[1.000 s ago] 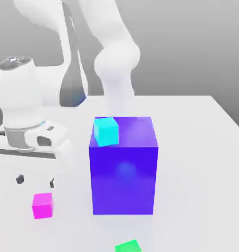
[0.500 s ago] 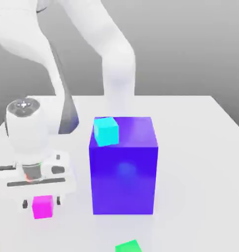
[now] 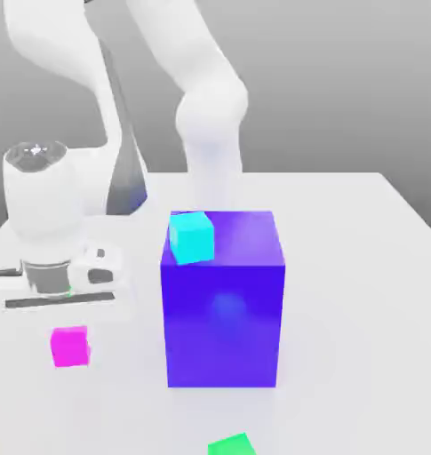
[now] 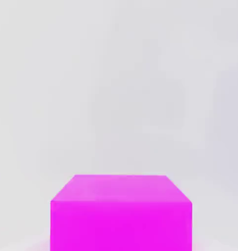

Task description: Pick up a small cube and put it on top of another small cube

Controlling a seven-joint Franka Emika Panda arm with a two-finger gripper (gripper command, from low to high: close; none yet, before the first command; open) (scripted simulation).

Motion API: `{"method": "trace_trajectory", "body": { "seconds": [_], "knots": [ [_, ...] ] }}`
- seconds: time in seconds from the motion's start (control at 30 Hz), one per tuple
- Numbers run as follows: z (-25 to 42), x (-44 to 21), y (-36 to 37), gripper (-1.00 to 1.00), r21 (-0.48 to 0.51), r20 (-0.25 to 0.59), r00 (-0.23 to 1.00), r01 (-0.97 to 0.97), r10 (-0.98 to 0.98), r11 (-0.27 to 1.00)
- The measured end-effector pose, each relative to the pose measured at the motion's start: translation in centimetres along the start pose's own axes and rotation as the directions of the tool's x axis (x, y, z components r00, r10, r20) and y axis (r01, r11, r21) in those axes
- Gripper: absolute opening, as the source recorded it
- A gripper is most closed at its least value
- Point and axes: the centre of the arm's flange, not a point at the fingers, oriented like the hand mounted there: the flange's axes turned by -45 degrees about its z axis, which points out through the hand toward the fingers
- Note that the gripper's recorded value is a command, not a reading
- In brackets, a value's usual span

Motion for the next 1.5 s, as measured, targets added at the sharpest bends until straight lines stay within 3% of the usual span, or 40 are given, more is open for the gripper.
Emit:
{"method": "trace_trajectory", "body": {
  "seconds": [0.3, 0.67, 0.97, 1.2, 1.33, 1.37, 1.5],
  "knots": [
    [-7.3, -5.2, 1.3, -1.0, 0.04, 0.089, 0.876, -0.478, 0.474, 0.877],
    [-11.4, -11.0, 7.6, -1.0, -0.023, 0.133, 0.477, -0.875, 0.869, 0.484],
    [-9.5, -14.6, 15.1, -1.0, -0.052, 0.068, 0.058, -0.997, 0.996, 0.061],
    [-4.8, -16.1, 21.4, -1.0, 0.007, -0.007, -0.285, -0.959, 0.959, -0.285],
    [0.5, -16.3, 22.5, -1.0, 0.021, -0.015, -0.334, -0.943, 0.942, -0.334],
    [1.8, -16.2, 22.5, 1.0, 0.022, -0.015, -0.336, -0.942, 0.942, -0.336],
    [1.8, -16.2, 22.5, 1.0, 0.022, -0.015, -0.336, -0.942, 0.942, -0.336]
  ]
}}
